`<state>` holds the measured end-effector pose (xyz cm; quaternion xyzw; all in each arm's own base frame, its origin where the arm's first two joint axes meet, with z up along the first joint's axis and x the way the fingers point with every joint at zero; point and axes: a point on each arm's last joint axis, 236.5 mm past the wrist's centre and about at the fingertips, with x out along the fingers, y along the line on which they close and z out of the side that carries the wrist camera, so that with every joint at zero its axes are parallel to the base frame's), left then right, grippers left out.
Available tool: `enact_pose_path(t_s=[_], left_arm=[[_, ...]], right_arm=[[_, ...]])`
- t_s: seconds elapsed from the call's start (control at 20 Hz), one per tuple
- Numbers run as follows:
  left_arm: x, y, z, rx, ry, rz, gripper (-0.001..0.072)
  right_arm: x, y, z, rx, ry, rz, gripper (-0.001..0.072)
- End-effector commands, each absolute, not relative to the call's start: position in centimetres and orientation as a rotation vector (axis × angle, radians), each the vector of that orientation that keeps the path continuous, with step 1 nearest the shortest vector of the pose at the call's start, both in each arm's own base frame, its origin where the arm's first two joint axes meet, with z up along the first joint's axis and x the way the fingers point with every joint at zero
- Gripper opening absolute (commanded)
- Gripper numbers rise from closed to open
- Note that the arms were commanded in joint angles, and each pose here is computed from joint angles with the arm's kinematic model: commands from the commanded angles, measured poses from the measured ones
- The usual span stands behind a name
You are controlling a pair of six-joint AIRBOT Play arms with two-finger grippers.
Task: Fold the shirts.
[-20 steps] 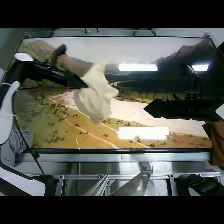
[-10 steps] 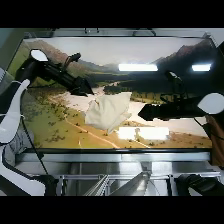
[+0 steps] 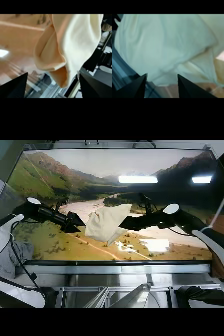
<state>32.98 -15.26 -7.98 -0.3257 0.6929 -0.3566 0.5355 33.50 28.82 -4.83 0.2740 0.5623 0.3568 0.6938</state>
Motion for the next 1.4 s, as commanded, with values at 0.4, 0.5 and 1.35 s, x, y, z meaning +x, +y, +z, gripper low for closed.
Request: enact_pose_path(t_s=[0.4,0.5,1.35], left_arm=[[34.7,-22.7,-6.3,-0.757,1.600,-1.154,0.0149],[34.8,-22.6,-5.1,-0.747,1.602,-1.189,0.0149],[36.9,-18.9,-4.9,-0.807,1.556,-1.120,0.0238]], right_arm=[[37.0,31.6,-6.2,0.831,1.180,0.851,0.0020],[36.9,31.6,-6.1,0.827,1.181,0.858,0.0019],[36.5,28.1,-7.9,0.849,1.292,0.811,0.0382]])
